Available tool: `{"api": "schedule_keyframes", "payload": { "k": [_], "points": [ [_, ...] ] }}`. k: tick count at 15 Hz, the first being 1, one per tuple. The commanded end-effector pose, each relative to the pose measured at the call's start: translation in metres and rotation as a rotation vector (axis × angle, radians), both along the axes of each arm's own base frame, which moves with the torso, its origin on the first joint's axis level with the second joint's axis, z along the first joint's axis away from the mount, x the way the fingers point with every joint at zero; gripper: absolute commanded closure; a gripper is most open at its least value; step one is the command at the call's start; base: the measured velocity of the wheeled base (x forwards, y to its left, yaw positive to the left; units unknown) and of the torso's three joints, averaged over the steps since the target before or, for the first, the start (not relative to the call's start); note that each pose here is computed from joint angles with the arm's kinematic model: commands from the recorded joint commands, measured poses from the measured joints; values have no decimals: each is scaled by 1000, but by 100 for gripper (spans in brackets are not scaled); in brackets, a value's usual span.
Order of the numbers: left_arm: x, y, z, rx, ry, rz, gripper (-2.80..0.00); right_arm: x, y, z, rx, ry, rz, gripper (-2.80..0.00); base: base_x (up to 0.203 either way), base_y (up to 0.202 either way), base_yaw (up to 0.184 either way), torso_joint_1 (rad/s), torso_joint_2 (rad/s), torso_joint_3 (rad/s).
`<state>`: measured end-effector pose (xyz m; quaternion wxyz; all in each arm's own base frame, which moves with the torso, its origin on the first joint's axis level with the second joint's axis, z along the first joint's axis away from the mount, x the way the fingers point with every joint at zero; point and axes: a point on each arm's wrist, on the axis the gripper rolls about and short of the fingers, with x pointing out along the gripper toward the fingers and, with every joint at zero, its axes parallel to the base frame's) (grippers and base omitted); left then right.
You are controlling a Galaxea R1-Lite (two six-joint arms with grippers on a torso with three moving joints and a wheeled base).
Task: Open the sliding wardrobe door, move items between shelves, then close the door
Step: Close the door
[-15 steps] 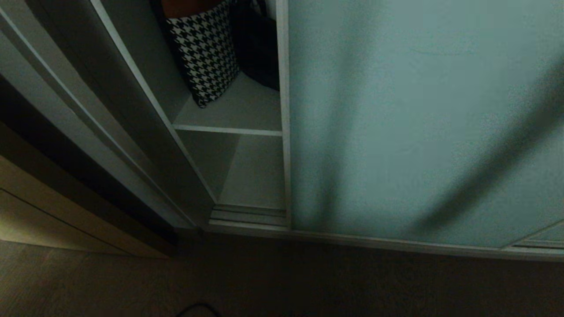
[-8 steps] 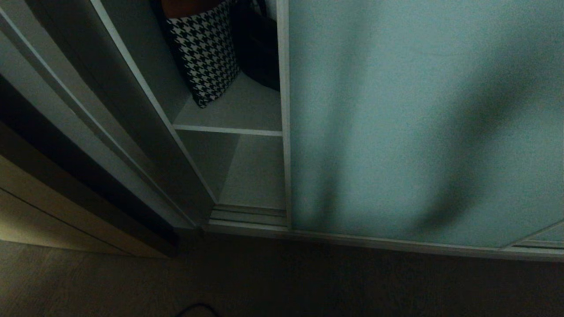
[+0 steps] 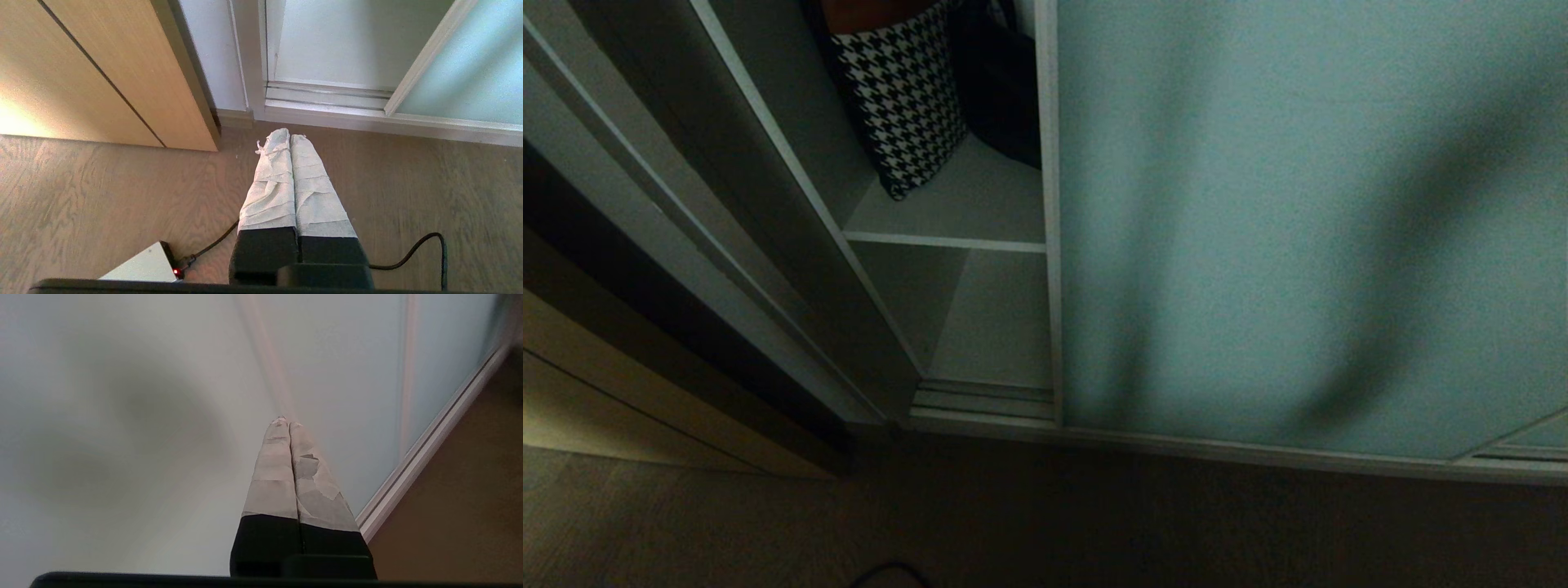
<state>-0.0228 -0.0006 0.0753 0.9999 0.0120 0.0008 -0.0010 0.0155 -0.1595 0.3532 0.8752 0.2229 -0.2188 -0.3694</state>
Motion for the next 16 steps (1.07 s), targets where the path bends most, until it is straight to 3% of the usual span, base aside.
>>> {"api": "schedule_keyframes", "payload": {
  "k": [1, 5, 7, 11, 16],
  "points": [
    [0, 0, 0, 1, 0, 0, 0, -8, -43, -3, 42, 1, -29, 0, 0, 0, 0, 0, 0, 0],
    [0, 0, 0, 1, 0, 0, 0, -14, -100, 7, 43, 13, -4, 0, 0, 0, 0, 0, 0, 0],
    [0, 0, 0, 0, 0, 0, 0, -15, -125, 12, 46, 30, 68, 0, 0, 0, 0, 0, 0, 0],
    [0, 0, 0, 0, 1, 0, 0, -13, -155, 5, 178, 66, 318, 0, 0, 0, 0, 0, 0, 0],
    [0, 0, 0, 0, 1, 0, 0, -12, -185, -22, 344, 53, 537, 0, 0, 0, 0, 0, 0, 0]
  ]
}}
